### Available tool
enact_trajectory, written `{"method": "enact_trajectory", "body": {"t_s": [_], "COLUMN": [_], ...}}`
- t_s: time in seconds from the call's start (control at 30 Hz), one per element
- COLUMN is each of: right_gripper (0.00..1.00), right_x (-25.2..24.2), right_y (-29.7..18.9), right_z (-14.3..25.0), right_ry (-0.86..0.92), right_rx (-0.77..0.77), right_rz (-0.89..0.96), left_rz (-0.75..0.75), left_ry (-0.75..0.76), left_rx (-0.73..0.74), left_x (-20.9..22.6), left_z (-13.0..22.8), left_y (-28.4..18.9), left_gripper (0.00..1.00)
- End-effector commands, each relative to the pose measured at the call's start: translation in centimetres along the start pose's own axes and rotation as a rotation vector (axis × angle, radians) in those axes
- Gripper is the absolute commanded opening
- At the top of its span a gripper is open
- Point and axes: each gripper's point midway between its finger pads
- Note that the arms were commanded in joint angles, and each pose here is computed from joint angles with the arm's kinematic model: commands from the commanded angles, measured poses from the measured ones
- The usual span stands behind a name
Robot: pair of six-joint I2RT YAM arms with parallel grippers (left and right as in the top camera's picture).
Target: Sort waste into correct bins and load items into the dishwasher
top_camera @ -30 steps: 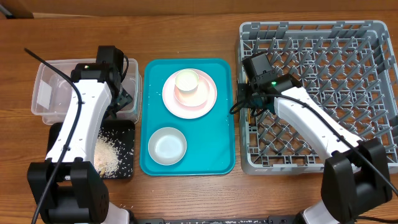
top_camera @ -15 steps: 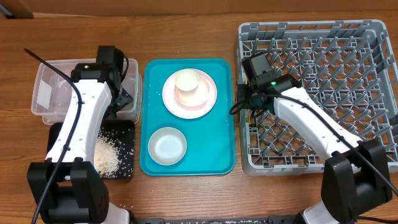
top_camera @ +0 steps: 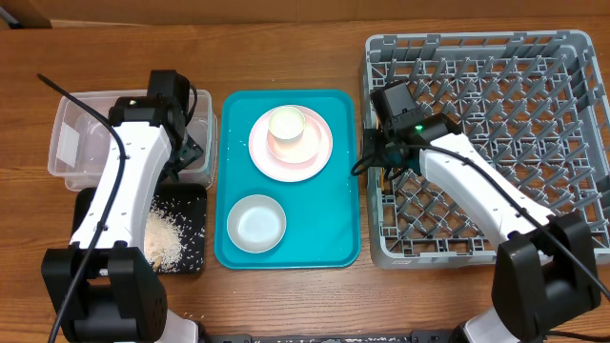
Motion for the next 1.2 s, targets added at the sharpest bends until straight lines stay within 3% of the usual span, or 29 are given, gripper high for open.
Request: {"method": "enact_trajectory", "body": {"t_s": [0.0, 0.3, 0.57, 0.87, 1.17], "right_gripper": [0.27, 0.4, 0.42, 0.41, 0.38], "right_x": [1.8, 2.3, 3.2, 9.8, 16.4], "right_y": [0.0, -2.3, -7.6, -9.3, -10.4], "right_z": [1.3, -1.0, -4.2, 1.4, 8.8], "right_ry": [-0.021, -0.063, -0.068, -0.117, -0.33], "right_rx": [0.044, -0.01, -0.089, 0.186, 0.253], "right_rz": [-0.061, -0.046, -0.004, -0.342, -0.438], "left_rz": [-0.015, -0.015, -0.015, -0.015, -0.015], "left_ry": [-0.012, -0.012, -0.013, -0.012, -0.012], "left_rx": [-0.015, -0.015, -0.015, -0.015, -0.015], "left_x": [0.2, 0.2, 0.2, 0.2, 0.2], "left_z": [-0.6, -0.6, -0.6, -0.6, -0.6], "left_y": [0.0, 0.0, 0.0, 0.0, 0.0], "left_gripper": [1.0, 1.0, 1.0, 1.0, 1.0]}}
Point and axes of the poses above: each gripper's point midway between its finger pads, its own y axis out along the fingers, its own x axis along the line the jaws close on, z = x × y, and after that the axes turned 13 degrees about y, right-handed
